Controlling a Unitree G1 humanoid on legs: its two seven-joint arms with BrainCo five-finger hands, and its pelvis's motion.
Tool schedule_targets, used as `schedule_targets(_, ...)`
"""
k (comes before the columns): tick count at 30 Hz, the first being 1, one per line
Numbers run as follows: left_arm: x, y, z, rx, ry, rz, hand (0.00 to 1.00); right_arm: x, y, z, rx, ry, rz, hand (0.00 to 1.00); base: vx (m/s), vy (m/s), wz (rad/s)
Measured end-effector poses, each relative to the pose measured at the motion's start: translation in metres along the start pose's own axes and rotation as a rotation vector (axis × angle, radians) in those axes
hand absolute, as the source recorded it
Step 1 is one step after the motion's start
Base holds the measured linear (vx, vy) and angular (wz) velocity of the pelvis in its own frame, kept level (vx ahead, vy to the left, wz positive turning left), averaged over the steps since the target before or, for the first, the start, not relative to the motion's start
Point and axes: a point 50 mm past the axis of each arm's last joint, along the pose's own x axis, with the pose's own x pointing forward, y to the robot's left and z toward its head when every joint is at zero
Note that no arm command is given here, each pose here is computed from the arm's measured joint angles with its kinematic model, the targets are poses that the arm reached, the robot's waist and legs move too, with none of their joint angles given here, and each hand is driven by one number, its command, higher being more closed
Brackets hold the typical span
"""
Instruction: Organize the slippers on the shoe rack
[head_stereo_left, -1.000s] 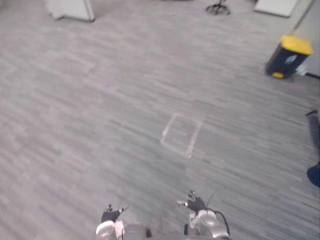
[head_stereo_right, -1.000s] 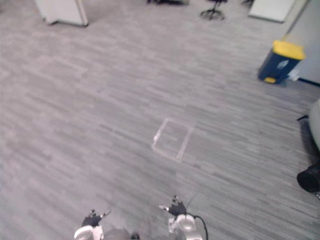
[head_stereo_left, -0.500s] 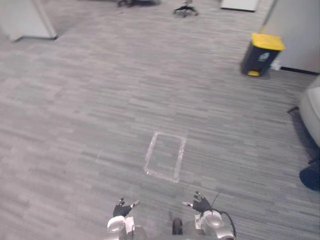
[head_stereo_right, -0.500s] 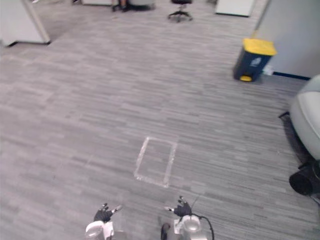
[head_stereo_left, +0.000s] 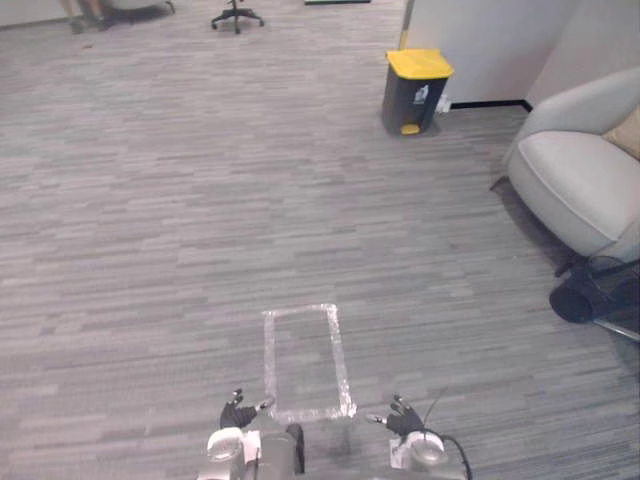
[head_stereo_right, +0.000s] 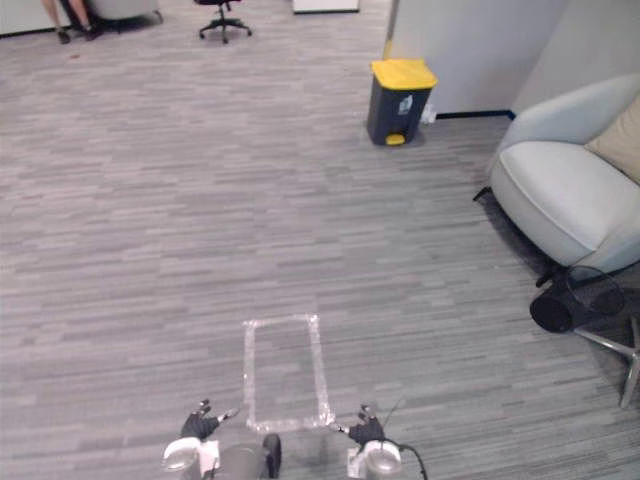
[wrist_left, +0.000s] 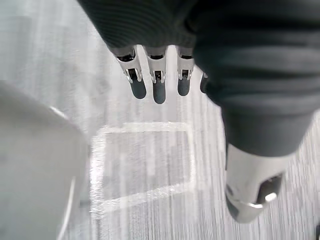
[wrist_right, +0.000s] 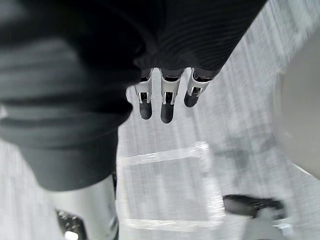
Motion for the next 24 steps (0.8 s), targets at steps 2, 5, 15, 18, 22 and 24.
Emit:
schedule_targets(2,-0.001,-0.003,-0.002,0.008,0.009,-0.009,0.00,0.000,0.000,0.001,0.001,-0.008,0.000,0.00,0.27,0.080,-0.27)
schedule_targets(5,0.001,-0.008,0.002,0.024,0.004,-0.029,0.00,0.001,-0.002,0.004,0.011,-0.017,-0.007,0.00,0.27,-0.026,-0.02)
schedule_targets(15,-0.003,-0.021,0.006,-0.067,-0.027,-0.050,0.00,0.000,-0.010,0.003,0.029,-0.018,-0.036,0.00,0.36,-0.144,-0.07)
schedule_targets(18,-0.003,-0.021,0.007,-0.067,-0.029,-0.050,0.00,-0.001,-0.010,0.000,0.039,-0.007,-0.045,0.00,0.32,0.046,-0.89)
schedule_targets(22,-0.003,-0.026,0.010,-0.064,-0.036,-0.063,0.00,-0.001,-0.008,0.000,0.065,-0.006,-0.050,0.00,0.34,0.241,-0.93)
schedule_targets(24,-0.004,-0.030,0.008,-0.061,-0.030,-0.076,0.00,-0.002,-0.009,-0.005,0.063,0.011,-0.053,0.00,0.32,0.351,-0.88)
